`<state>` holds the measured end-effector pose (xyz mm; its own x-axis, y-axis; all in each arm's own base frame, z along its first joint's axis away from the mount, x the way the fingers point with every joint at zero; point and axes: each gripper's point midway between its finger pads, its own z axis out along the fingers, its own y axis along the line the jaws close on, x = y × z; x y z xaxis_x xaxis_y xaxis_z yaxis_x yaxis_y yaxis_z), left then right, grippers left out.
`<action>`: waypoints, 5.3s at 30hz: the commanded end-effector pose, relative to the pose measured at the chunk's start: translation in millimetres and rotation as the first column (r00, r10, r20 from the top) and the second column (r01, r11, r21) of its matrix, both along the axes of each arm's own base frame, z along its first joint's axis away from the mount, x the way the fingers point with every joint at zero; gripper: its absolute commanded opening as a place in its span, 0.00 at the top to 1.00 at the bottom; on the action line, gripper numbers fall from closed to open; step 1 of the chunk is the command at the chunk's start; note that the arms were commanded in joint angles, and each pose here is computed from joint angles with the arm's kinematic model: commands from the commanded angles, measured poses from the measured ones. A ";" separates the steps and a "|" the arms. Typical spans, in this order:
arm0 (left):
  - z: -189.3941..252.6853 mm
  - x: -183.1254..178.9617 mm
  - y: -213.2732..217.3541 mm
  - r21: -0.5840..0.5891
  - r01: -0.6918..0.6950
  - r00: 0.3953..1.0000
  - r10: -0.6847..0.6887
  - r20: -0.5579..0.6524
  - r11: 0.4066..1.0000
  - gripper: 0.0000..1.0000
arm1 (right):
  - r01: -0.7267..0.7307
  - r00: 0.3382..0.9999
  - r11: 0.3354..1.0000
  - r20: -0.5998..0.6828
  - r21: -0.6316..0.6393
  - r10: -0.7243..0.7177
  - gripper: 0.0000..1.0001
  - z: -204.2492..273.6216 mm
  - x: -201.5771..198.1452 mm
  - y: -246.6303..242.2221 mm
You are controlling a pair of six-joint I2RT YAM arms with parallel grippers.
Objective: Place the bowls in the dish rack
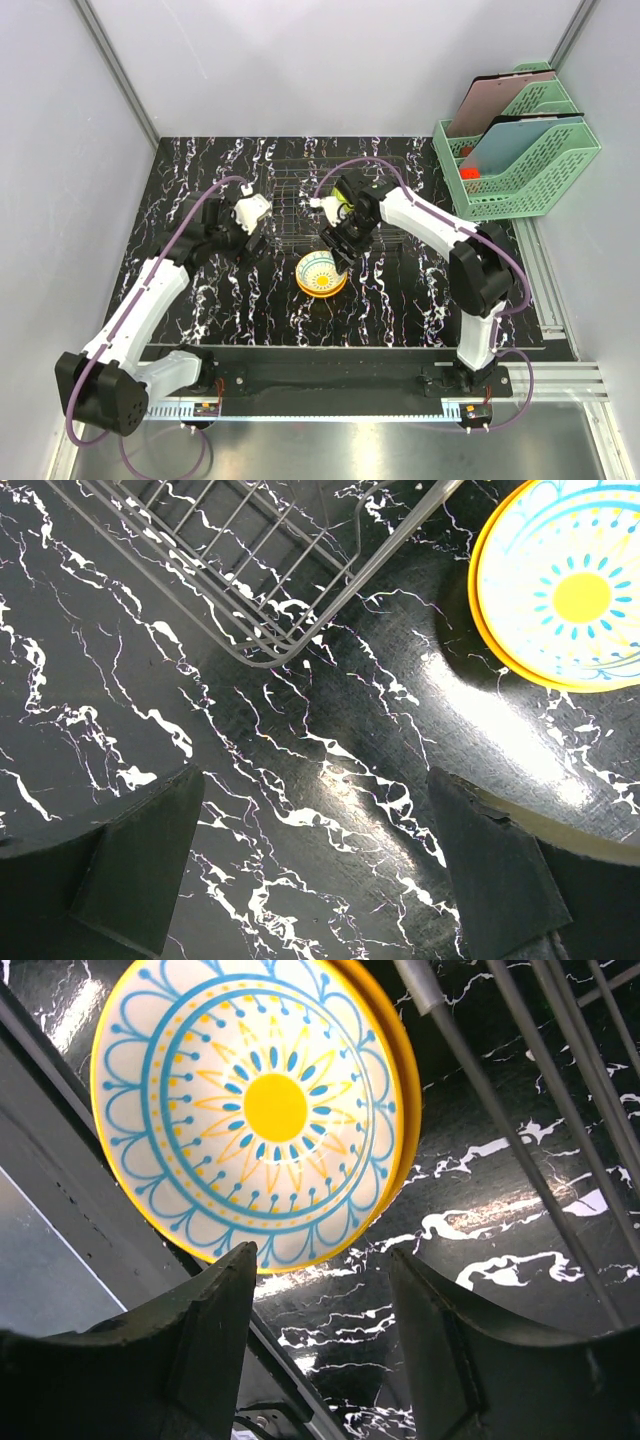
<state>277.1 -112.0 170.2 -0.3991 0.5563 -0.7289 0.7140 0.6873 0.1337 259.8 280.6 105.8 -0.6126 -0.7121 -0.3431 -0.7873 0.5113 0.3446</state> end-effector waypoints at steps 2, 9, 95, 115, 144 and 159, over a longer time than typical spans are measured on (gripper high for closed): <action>9.7 7.6 -1.7 0.000 0.003 0.998 -0.003 0.059 1.000 0.01 | 0.014 1.000 1.000 -0.013 0.014 -0.014 0.37 6.3 3.3 7.1; 10.5 9.8 -2.4 0.009 0.009 0.998 -0.009 0.066 1.000 0.01 | 0.017 0.999 1.000 -0.035 0.004 -0.017 0.47 -2.2 1.6 6.9; -13.6 -2.0 -139.6 -0.274 0.367 0.924 -0.383 -0.007 0.889 0.26 | -0.053 0.995 0.992 0.094 0.117 0.042 1.00 74.4 14.5 16.3; -41.8 -8.1 -164.6 -0.272 0.414 0.887 -0.452 -0.092 0.869 0.51 | -0.051 0.993 0.990 0.109 0.134 0.037 1.00 83.5 16.7 17.0; -49.1 -14.8 -164.5 -0.274 0.414 0.879 -0.459 -0.126 0.868 1.00 | -0.036 0.993 0.990 0.114 0.136 0.021 0.89 85.2 21.2 13.2; -3.5 -21.3 -162.1 -0.296 0.439 0.885 -0.465 -0.019 0.848 1.00 | -0.025 1.000 0.966 -0.001 0.258 0.027 0.27 105.0 17.0 9.5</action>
<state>262.4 -268.8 135.7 -0.2819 0.5054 -0.8155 0.9373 0.3265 -0.1217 272.3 281.8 157.0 -0.6171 -0.6924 -0.3740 -0.7807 0.4792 0.4010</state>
